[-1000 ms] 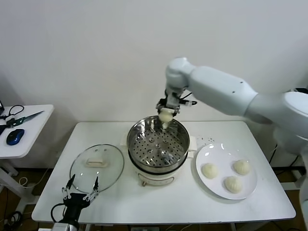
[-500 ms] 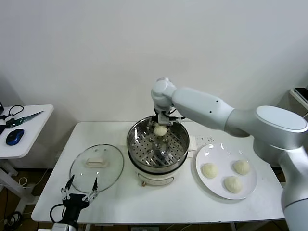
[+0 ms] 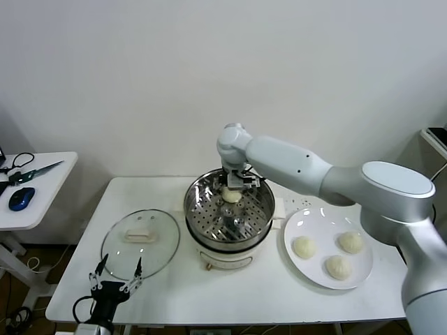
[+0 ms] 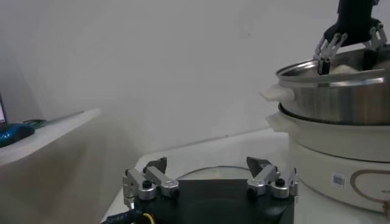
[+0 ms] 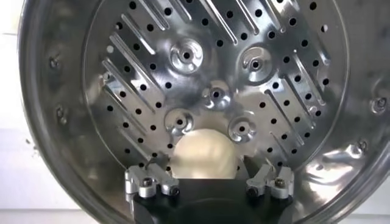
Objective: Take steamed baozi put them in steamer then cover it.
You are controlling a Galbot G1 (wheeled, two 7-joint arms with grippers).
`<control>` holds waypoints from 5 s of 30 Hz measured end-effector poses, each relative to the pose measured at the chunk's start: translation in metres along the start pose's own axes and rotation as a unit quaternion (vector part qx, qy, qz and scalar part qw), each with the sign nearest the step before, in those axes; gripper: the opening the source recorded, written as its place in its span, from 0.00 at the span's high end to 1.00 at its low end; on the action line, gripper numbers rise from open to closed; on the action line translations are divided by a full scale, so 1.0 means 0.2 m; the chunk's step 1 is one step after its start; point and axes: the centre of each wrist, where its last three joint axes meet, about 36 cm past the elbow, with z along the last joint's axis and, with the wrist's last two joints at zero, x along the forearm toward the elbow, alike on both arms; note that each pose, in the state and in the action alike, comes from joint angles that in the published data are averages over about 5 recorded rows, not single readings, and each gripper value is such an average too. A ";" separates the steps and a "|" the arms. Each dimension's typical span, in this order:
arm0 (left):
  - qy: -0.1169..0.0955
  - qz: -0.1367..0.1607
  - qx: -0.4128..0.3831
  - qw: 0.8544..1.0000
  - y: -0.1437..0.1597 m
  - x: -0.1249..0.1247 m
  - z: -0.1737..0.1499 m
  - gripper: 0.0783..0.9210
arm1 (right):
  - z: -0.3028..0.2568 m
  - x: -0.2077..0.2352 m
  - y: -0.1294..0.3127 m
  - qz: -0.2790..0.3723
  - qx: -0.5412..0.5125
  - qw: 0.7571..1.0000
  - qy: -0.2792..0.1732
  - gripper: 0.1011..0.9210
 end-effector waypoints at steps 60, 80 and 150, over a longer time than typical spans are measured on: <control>0.012 0.000 -0.007 1.000 0.01 0.09 -0.01 0.12 | -0.54 -0.56 1.61 -0.033 -0.682 0.717 -0.143 0.12; 0.018 0.002 -0.009 1.000 0.01 0.10 0.01 0.12 | -0.54 -0.64 1.56 -0.031 -0.682 0.714 -0.153 0.26; -0.011 0.025 0.003 1.000 -0.07 0.05 -0.03 0.12 | -0.14 -0.09 0.00 0.037 -0.601 0.782 -0.164 0.24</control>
